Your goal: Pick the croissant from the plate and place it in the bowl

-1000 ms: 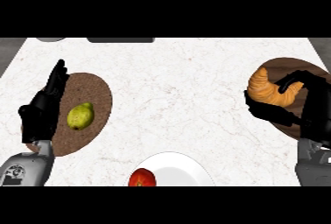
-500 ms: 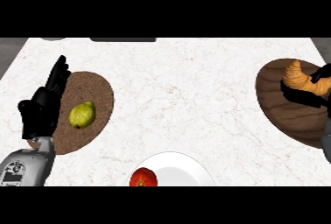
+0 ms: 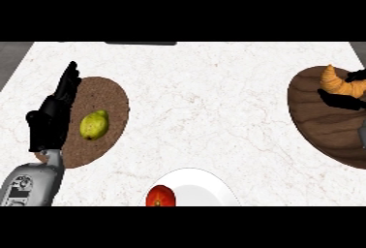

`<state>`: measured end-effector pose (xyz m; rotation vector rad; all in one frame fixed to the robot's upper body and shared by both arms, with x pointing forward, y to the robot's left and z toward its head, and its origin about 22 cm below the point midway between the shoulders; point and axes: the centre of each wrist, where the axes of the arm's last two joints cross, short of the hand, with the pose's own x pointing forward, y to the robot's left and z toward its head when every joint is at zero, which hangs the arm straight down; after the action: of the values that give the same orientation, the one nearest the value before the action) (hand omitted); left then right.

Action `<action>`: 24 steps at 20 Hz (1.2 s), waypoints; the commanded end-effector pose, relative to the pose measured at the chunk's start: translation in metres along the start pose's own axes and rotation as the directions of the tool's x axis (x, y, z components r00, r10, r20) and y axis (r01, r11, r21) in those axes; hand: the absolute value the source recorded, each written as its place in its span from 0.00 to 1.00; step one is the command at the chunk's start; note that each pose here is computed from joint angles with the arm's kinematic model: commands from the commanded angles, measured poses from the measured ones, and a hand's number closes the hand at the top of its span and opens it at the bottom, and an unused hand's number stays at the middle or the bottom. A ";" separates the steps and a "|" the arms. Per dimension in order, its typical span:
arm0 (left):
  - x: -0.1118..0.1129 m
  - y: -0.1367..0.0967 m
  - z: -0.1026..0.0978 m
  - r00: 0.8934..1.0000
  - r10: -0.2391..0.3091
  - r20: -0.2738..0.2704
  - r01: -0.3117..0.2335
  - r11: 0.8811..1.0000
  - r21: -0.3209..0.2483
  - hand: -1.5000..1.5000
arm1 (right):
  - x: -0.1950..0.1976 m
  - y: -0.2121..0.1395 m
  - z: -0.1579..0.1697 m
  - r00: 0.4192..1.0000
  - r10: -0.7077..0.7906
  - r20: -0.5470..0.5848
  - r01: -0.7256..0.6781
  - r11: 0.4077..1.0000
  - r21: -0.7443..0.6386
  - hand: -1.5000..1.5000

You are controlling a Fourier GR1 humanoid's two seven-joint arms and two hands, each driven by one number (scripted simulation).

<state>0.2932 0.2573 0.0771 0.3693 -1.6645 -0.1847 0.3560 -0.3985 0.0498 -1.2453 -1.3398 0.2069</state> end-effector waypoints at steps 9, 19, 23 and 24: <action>-0.011 0.005 -0.002 1.000 -0.011 0.001 0.011 1.000 -0.006 0.50 | -0.019 -0.005 -0.025 0.937 -0.340 0.076 0.338 0.941 0.032 0.00; 0.005 0.018 -0.005 1.000 -0.024 -0.011 0.025 0.999 0.038 0.50 | -0.069 -0.069 -0.033 0.861 -0.508 0.032 0.506 0.861 0.038 0.00; -0.001 0.013 0.009 0.999 -0.007 -0.040 0.009 0.999 0.042 0.50 | -0.130 -0.083 0.007 0.824 -0.566 0.031 0.564 0.824 0.056 0.00; -0.008 0.009 0.008 1.000 -0.001 -0.028 0.002 1.000 0.031 0.50 | -0.127 -0.103 -0.003 0.796 -0.601 0.065 0.598 0.799 0.067 0.00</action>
<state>0.2846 0.2647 0.0749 0.3974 -1.6425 -0.1559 0.2957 -0.5051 0.0413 -0.8015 -1.6555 -0.1292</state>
